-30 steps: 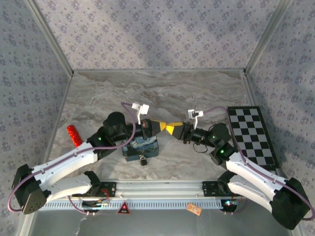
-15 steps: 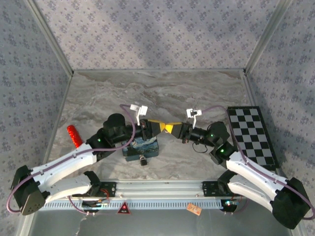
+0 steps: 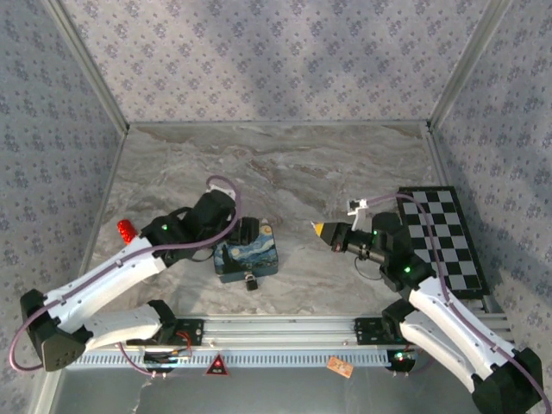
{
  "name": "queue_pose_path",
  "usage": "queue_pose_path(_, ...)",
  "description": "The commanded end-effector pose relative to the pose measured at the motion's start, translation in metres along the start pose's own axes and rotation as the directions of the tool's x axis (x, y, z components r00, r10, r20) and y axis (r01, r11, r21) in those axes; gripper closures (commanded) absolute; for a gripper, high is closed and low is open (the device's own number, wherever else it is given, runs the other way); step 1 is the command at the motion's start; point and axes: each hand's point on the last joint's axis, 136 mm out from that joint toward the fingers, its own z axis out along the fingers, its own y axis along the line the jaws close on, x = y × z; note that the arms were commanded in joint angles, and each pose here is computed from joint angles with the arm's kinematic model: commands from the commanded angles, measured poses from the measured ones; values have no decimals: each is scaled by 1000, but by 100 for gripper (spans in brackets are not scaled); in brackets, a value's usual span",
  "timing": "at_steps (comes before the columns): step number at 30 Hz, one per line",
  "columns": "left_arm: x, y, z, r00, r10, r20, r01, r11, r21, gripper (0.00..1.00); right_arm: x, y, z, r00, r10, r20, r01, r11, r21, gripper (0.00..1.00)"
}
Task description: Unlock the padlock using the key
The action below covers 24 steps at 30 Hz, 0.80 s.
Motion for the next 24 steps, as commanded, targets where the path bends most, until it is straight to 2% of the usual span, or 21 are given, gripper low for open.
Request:
queue_pose_path(1,61,52,-18,966,111,-232,-170,952,-253,19,7,-16,-2,999,-9,-39,13,996,92,100)
queue_pose_path(3,80,55,-23,954,128,-271,-202,943,-264,18,9,-19,-1,999,-12,-49,18,994,106,100)
queue_pose_path(5,90,48,-29,953,157,-258,-225,940,-259,15,9,-21,-1,998,-19,-51,25,993,112,100)
queue_pose_path(11,121,58,-16,951,61,-302,-164,929,-330,11,4,-17,2,998,-36,-44,40,994,103,100)
queue_pose_path(15,132,56,9,959,34,-282,-118,951,-285,6,2,-16,2,999,-36,-38,39,994,98,100)
queue_pose_path(19,130,53,28,966,-4,-257,-60,969,-240,5,3,-16,2,999,-31,-40,35,995,97,100)
queue_pose_path(24,133,39,47,959,26,-281,-78,982,-174,4,1,-17,-1,999,-31,-27,33,993,113,100)
